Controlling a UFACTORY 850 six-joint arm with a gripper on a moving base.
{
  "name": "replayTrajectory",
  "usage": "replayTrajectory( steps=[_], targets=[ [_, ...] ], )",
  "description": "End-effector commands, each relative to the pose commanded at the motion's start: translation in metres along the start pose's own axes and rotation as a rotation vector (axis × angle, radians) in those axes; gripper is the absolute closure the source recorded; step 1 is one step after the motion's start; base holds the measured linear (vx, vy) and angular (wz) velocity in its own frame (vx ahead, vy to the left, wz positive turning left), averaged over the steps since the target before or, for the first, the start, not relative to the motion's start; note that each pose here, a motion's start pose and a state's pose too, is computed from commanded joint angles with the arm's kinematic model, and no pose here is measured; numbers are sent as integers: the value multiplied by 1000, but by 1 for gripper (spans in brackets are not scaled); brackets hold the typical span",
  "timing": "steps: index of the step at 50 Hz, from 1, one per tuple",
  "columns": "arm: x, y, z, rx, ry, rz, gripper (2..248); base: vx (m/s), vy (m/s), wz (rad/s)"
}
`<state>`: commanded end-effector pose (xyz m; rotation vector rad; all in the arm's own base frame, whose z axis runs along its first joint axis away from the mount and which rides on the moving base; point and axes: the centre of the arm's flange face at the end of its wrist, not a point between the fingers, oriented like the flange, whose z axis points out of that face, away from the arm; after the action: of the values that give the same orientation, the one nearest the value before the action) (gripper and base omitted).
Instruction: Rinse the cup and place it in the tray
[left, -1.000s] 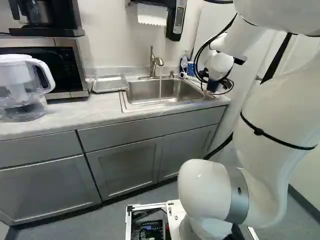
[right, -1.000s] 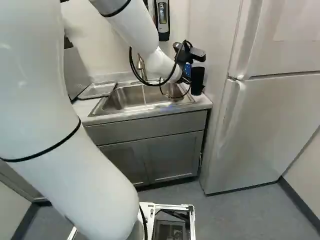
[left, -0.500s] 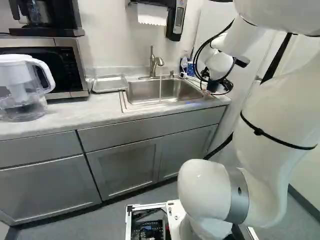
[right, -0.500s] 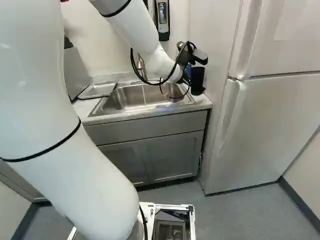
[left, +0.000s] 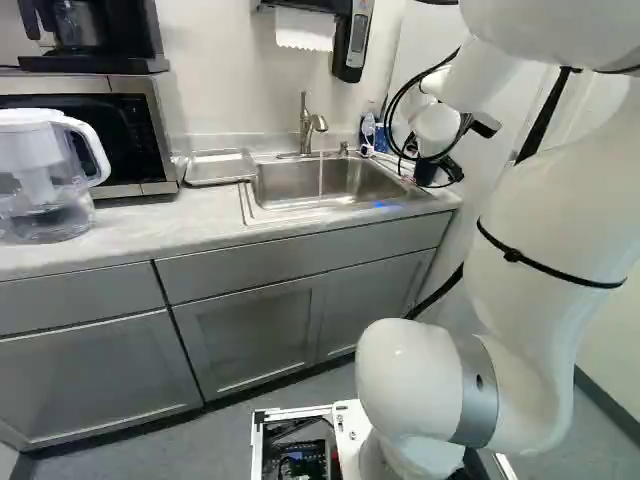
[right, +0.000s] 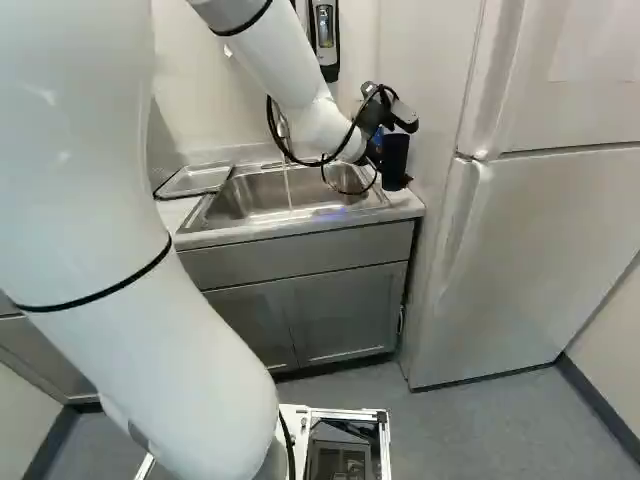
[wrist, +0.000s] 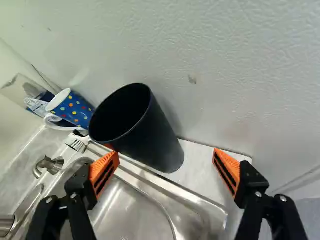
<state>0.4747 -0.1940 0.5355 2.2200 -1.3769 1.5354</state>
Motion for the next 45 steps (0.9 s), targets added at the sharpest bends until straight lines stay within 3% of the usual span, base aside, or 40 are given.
replayTrajectory(
  steps=[20,45],
  targets=[
    [2,-14,15,10,-2,-4,3,0,0,0],
    [2,-17,18,12,-2,-16,3,0,0,0]
  ],
)
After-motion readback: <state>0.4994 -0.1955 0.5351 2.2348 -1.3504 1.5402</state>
